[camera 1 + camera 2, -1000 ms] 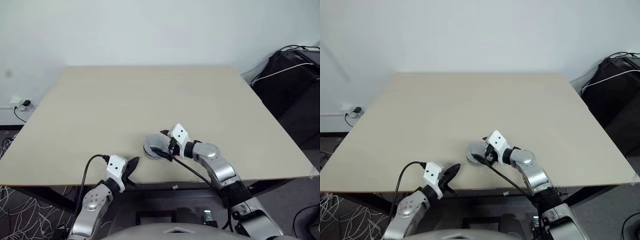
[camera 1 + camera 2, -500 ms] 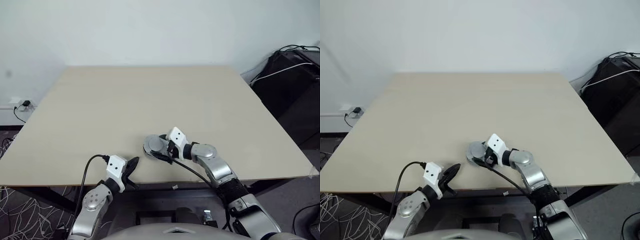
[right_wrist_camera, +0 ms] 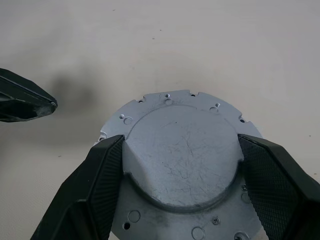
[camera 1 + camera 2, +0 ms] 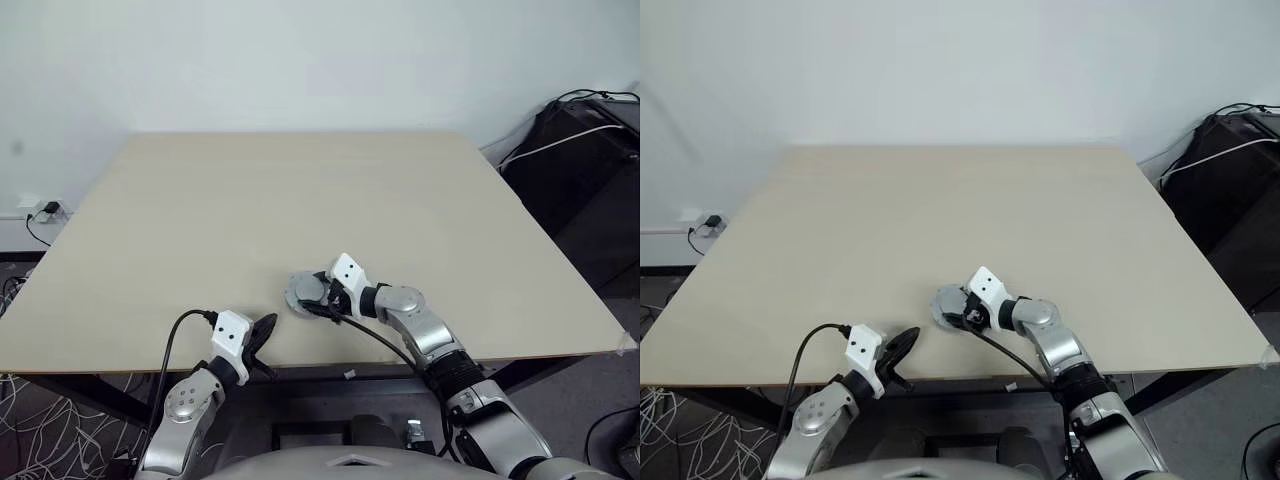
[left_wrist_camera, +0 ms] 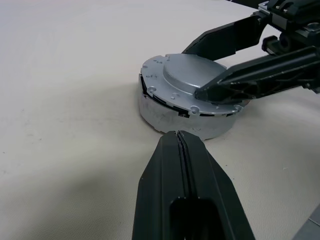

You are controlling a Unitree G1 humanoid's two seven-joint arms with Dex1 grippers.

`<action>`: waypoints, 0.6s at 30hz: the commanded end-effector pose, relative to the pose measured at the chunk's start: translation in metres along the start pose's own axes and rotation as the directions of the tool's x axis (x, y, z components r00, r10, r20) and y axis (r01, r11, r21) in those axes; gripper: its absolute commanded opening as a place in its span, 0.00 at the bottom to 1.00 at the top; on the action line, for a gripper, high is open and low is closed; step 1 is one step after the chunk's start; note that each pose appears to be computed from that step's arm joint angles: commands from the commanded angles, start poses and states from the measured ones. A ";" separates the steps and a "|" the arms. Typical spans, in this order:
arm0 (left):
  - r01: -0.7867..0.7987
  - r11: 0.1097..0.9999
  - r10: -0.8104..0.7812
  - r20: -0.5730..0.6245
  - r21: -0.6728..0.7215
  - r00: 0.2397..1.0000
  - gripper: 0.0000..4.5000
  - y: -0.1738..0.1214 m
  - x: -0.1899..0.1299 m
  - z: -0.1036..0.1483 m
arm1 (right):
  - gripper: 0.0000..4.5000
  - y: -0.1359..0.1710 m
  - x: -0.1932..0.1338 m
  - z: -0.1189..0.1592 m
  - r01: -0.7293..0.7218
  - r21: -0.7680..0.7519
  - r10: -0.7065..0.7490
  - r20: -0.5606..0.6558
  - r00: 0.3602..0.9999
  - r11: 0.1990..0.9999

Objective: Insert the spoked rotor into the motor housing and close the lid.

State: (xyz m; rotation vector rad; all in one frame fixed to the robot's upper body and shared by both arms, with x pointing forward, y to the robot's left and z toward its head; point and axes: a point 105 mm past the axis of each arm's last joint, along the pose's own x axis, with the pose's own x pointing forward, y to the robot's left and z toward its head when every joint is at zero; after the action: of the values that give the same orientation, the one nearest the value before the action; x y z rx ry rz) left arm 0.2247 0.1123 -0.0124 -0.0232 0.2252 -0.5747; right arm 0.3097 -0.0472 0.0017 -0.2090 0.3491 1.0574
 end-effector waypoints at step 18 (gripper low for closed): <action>0.003 1.000 -0.004 0.042 0.030 0.999 0.00 0.000 0.004 0.011 | 0.72 -0.005 0.003 0.013 0.063 0.062 -0.064 0.021 0.998 0.996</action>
State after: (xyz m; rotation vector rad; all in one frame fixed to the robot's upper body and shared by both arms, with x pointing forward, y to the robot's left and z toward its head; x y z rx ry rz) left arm 0.2252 0.1120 -0.0125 -0.0218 0.2251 -0.5762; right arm 0.3145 -0.0471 0.0029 -0.1263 0.3880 0.9727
